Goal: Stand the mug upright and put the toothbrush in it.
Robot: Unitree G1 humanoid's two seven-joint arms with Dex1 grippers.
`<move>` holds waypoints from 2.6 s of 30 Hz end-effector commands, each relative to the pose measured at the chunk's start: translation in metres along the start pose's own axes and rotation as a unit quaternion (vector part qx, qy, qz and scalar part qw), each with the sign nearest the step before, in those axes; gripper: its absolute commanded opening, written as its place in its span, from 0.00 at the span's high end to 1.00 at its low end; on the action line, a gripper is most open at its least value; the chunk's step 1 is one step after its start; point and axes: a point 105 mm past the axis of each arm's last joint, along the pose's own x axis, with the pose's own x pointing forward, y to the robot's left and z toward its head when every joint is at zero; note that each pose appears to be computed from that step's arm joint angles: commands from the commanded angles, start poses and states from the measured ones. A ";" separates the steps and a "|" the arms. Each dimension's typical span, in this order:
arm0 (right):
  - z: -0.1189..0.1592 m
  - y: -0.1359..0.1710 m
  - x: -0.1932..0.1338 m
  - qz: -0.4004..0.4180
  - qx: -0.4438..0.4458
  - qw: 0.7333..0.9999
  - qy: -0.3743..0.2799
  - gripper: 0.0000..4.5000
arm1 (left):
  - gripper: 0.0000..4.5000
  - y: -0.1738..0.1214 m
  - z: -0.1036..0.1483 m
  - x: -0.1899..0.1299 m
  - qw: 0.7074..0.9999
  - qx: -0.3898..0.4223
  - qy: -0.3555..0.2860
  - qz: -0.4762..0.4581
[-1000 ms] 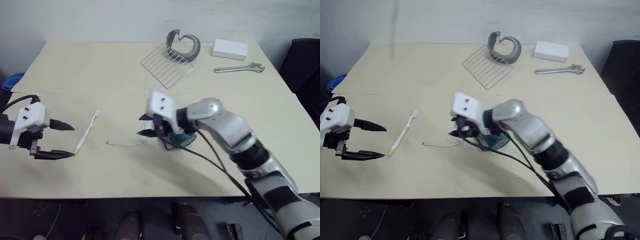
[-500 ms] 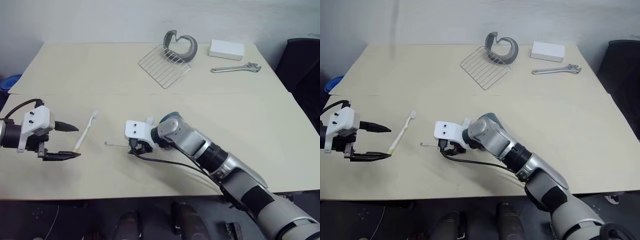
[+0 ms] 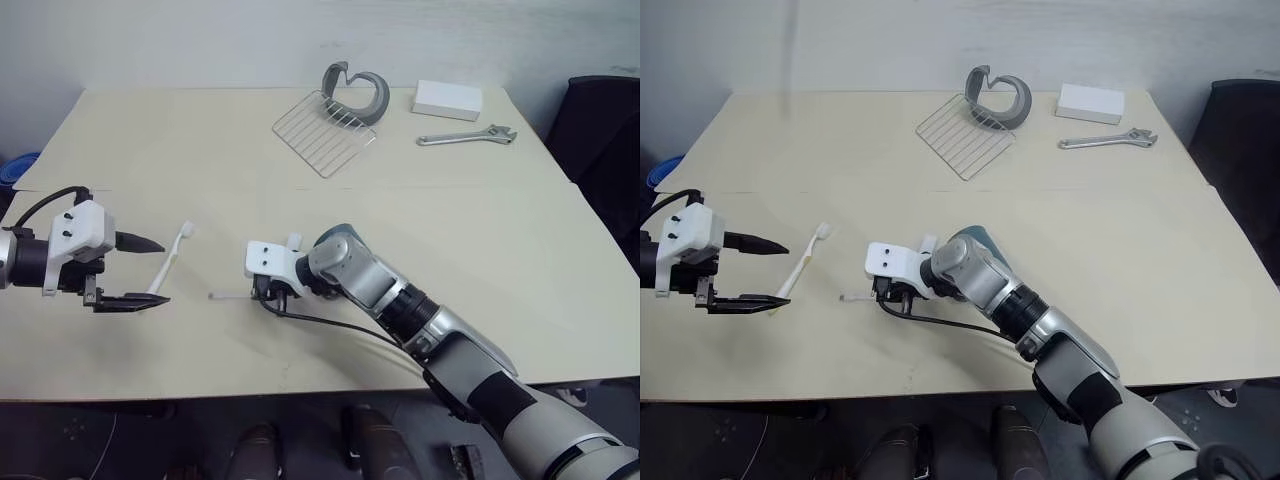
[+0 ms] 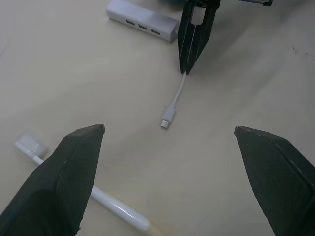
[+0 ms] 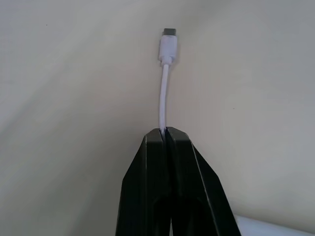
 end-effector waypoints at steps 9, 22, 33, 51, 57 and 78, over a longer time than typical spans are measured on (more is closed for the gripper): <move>0.095 -0.024 -0.047 -0.076 0.011 0.980 -0.182 1.00 | 0.00 0.002 0.033 0.012 0.995 -0.019 -0.103 -0.001; 0.061 -0.095 -0.298 -0.436 0.087 0.873 -0.203 1.00 | 0.00 -0.006 0.087 0.037 0.978 -0.004 -0.202 -0.050; -0.107 -0.026 -0.326 -0.545 0.246 0.801 -0.024 1.00 | 0.00 -0.008 0.097 0.060 0.973 0.020 -0.210 -0.089; -0.068 -0.007 -0.319 -0.528 0.185 0.828 -0.045 0.18 | 0.00 -0.008 0.101 0.065 0.971 0.017 -0.215 -0.105; -0.028 -0.002 -0.288 -0.443 0.179 0.873 -0.098 0.18 | 0.00 -0.010 0.100 0.064 0.972 0.015 -0.211 -0.101; -0.026 0.052 -0.162 -0.239 0.226 0.941 -0.077 0.70 | 0.00 -0.015 0.070 0.055 0.982 -0.016 -0.166 -0.084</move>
